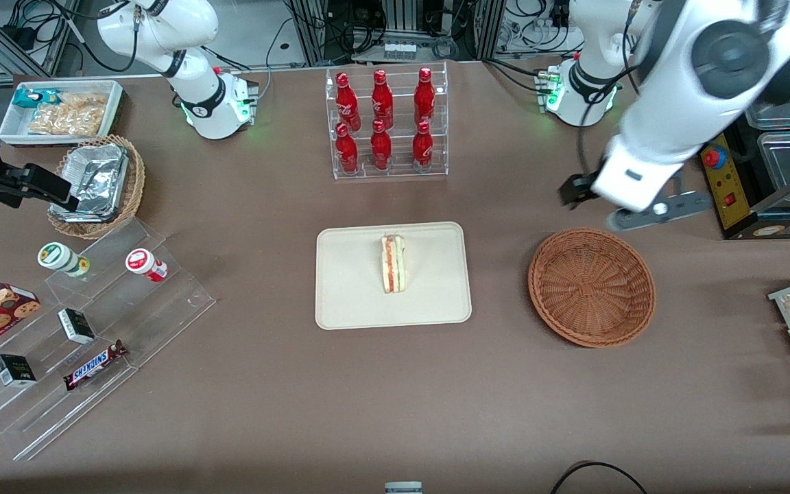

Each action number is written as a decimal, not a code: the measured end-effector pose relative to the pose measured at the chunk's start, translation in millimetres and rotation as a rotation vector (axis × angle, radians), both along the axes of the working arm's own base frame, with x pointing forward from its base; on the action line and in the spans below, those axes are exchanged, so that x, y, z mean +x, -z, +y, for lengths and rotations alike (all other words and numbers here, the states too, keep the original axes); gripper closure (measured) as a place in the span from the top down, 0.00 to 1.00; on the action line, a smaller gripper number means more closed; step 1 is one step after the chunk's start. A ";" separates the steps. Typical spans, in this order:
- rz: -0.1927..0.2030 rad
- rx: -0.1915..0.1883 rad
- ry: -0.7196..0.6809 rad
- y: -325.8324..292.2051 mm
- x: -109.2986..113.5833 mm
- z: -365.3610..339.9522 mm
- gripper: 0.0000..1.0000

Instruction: Place sandwich from basket to tray

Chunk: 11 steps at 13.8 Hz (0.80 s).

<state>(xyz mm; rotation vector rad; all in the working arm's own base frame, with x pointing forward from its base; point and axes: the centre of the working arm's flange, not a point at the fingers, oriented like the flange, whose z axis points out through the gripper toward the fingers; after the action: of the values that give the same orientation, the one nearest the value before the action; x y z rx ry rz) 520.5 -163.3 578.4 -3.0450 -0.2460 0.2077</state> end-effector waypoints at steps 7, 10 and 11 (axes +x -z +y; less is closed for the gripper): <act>0.034 -0.045 0.115 -42.6 -16.8 138.9 1.00; 0.020 -0.049 0.111 -48.9 -16.5 153.2 1.00; 0.017 -0.049 0.118 -49.5 -15.2 149.9 1.00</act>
<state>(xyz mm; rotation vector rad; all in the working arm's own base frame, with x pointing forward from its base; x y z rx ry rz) 505.3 -13.4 627.8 -3.0916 -0.0608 0.2344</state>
